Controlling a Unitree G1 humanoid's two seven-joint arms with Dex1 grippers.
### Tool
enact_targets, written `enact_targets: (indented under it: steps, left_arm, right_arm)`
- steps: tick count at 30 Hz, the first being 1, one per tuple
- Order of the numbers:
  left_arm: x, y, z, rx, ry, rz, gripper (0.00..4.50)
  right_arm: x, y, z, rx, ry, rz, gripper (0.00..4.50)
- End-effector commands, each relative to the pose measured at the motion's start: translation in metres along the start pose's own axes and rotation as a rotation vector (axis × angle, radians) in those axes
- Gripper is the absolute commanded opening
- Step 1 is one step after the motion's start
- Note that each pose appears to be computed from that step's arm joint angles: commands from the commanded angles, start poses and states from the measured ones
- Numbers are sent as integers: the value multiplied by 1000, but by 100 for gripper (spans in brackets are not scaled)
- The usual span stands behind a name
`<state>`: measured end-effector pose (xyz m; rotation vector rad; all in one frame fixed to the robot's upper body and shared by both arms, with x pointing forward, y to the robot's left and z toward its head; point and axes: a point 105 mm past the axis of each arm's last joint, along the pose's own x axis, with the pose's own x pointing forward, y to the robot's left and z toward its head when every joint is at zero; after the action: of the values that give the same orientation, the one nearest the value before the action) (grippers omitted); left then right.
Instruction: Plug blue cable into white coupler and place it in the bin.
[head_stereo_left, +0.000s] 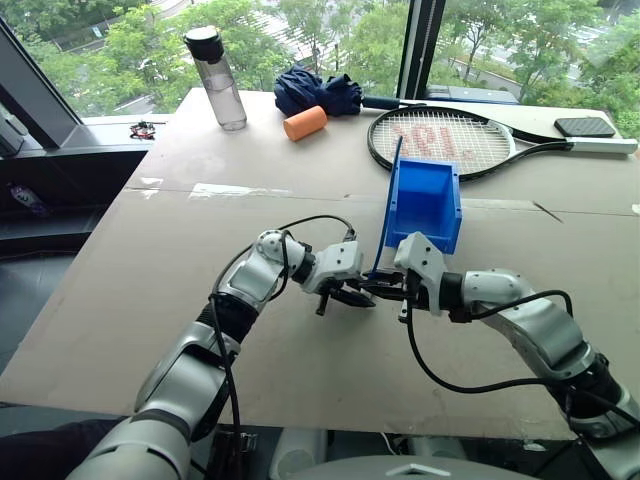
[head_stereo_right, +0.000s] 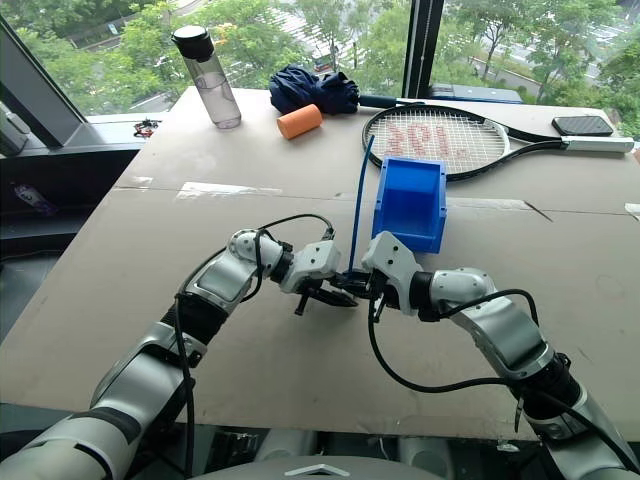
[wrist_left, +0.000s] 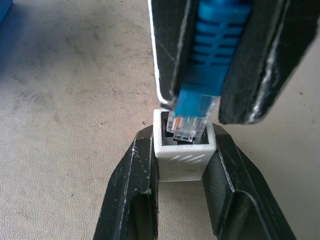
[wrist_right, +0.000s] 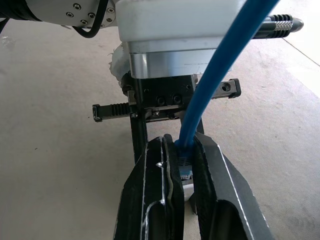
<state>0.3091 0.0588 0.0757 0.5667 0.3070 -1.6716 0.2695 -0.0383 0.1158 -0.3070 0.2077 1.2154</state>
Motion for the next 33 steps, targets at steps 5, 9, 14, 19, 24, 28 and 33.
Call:
enact_targets:
  steps: [5,9,14,19,24,28,33]
  left_arm:
    - [9,-10,13,96,-3,-56,60]
    - [9,-10,14,145,17,-61,60]
    - [9,-9,16,148,13,-63,60]
    - [8,-9,16,146,18,-61,60]
    - [6,-7,16,141,16,-45,60]
    - [2,-11,17,95,-20,-51,162]
    - [-17,1,14,-44,-96,175,351]
  right_arm:
    - [-2,10,-42,77,189,57,0]
    - [0,6,-44,63,206,69,0]
    - [8,4,-36,10,193,108,0]
    - [12,5,-34,-50,224,142,0]
    - [12,1,-42,-53,253,138,0]
    - [9,-5,-36,-17,182,75,0]
    - [1,-13,-19,41,56,-24,0]
